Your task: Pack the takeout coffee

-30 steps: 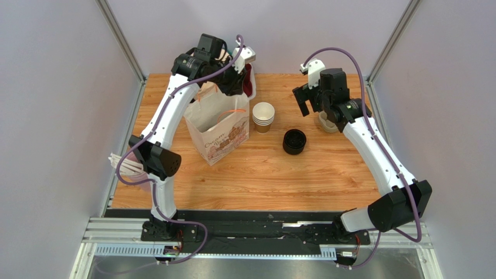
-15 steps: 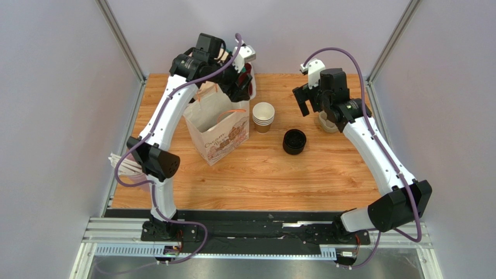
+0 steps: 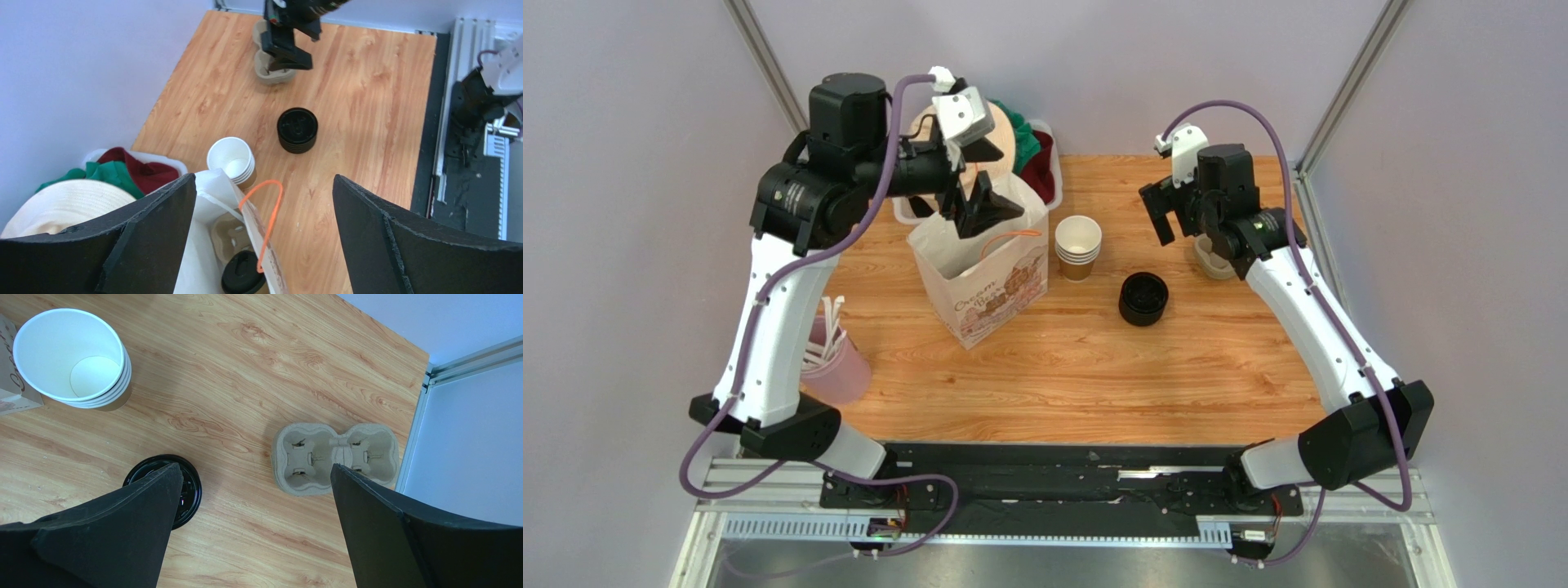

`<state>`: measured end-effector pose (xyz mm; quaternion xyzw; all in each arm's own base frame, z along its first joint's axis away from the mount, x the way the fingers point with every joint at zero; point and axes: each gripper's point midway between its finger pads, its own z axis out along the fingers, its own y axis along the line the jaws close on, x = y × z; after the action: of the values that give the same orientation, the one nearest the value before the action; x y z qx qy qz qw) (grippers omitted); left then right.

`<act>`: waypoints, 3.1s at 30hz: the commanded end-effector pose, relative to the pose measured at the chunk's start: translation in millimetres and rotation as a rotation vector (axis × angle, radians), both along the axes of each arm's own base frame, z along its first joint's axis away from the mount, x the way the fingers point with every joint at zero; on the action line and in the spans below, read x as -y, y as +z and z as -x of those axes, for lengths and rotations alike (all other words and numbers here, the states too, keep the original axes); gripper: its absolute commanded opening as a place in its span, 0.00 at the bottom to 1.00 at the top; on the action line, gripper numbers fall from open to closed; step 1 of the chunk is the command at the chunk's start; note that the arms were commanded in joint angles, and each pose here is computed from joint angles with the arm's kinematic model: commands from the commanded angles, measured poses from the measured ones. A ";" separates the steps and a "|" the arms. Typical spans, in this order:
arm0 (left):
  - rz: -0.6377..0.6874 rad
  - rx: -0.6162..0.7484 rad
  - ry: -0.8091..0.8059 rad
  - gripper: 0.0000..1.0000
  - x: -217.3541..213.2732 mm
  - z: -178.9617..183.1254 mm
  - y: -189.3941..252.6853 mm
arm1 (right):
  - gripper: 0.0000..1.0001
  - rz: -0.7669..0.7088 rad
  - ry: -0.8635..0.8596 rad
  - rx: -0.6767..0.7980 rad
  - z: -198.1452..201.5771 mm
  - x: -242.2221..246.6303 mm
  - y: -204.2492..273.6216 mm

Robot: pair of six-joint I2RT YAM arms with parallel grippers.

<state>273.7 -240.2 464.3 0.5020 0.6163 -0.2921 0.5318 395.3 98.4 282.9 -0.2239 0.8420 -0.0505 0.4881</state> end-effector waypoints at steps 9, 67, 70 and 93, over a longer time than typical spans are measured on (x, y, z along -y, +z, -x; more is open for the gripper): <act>-0.144 -0.160 -0.085 0.75 19.4 -17.1 -86.2 | 0.99 -0.039 0.019 0.063 3.0 -5.9 20.0; -0.271 -0.200 -0.260 0.00 -18.6 97.1 -117.5 | 0.99 -0.036 0.029 0.051 2.3 -11.7 15.3; -0.273 -0.189 -0.256 0.00 -21.2 99.7 -116.3 | 0.99 -0.035 0.033 0.050 2.2 -12.6 14.7; -0.201 -0.150 -0.276 0.83 -9.7 95.8 -90.3 | 0.99 -0.160 0.136 -0.021 4.3 -45.4 13.3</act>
<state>178.4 -230.2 353.4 0.6069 0.6243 -0.3457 0.3499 391.2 114.0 281.5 -0.2374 0.8399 -0.0253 0.4874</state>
